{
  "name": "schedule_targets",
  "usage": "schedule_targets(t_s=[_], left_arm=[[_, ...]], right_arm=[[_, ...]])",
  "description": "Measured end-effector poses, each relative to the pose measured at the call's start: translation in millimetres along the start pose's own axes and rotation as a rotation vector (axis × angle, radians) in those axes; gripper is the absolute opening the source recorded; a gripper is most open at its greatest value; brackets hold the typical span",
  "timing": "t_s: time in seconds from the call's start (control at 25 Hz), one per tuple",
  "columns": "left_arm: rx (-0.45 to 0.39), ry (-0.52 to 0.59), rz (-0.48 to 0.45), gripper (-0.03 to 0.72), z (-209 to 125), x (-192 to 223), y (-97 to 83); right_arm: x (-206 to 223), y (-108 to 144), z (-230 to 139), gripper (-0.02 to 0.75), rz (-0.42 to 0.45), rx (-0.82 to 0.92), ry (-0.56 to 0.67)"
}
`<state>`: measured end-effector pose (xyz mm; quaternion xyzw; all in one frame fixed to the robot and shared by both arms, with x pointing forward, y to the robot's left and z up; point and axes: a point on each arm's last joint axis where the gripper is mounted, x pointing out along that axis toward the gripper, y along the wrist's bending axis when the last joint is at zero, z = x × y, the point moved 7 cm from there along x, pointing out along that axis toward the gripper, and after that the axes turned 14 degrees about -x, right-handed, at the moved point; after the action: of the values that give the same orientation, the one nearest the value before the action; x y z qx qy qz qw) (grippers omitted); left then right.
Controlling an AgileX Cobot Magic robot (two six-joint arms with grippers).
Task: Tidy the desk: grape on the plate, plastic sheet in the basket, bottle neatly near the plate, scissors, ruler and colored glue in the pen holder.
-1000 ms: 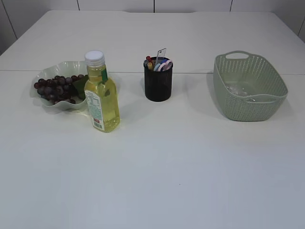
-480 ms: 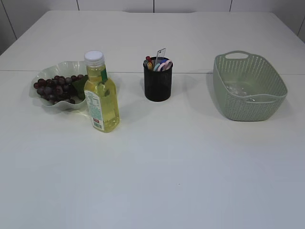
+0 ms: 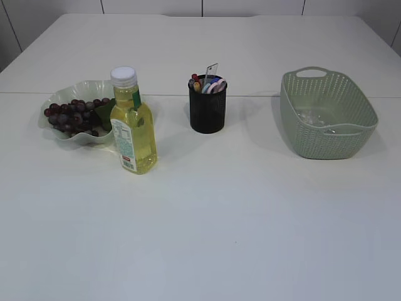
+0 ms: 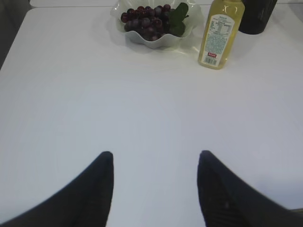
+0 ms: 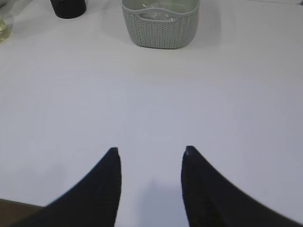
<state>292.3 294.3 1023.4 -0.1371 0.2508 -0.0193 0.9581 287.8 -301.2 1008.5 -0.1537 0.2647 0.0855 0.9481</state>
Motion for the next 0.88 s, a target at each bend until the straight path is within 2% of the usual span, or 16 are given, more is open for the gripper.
schedule_targets(t_s=[0.28, 0.44, 0.68, 0.88], left_arm=[[0.013, 0.007, -0.024, 0.433, -1.2, 0.0, -3.8], [0.009, 0.009, -0.031, 0.471, -1.6, 0.0, -5.0], [0.007, 0.01, -0.034, 0.472, -1.7, -0.1, -5.5], [0.01, 0.01, -0.034, 0.472, -1.7, -0.1, -5.5]], right_arm=[[0.4, 1.1, -0.2, 0.442, 0.007, 0.003, 0.0], [0.4, 1.3, 0.2, 0.45, 0.008, 0.003, -0.002], [0.4, 1.7, 0.3, 0.45, 0.01, 0.004, -0.002], [-0.8, -1.1, -0.9, 0.45, -0.042, 0.038, 0.006]])
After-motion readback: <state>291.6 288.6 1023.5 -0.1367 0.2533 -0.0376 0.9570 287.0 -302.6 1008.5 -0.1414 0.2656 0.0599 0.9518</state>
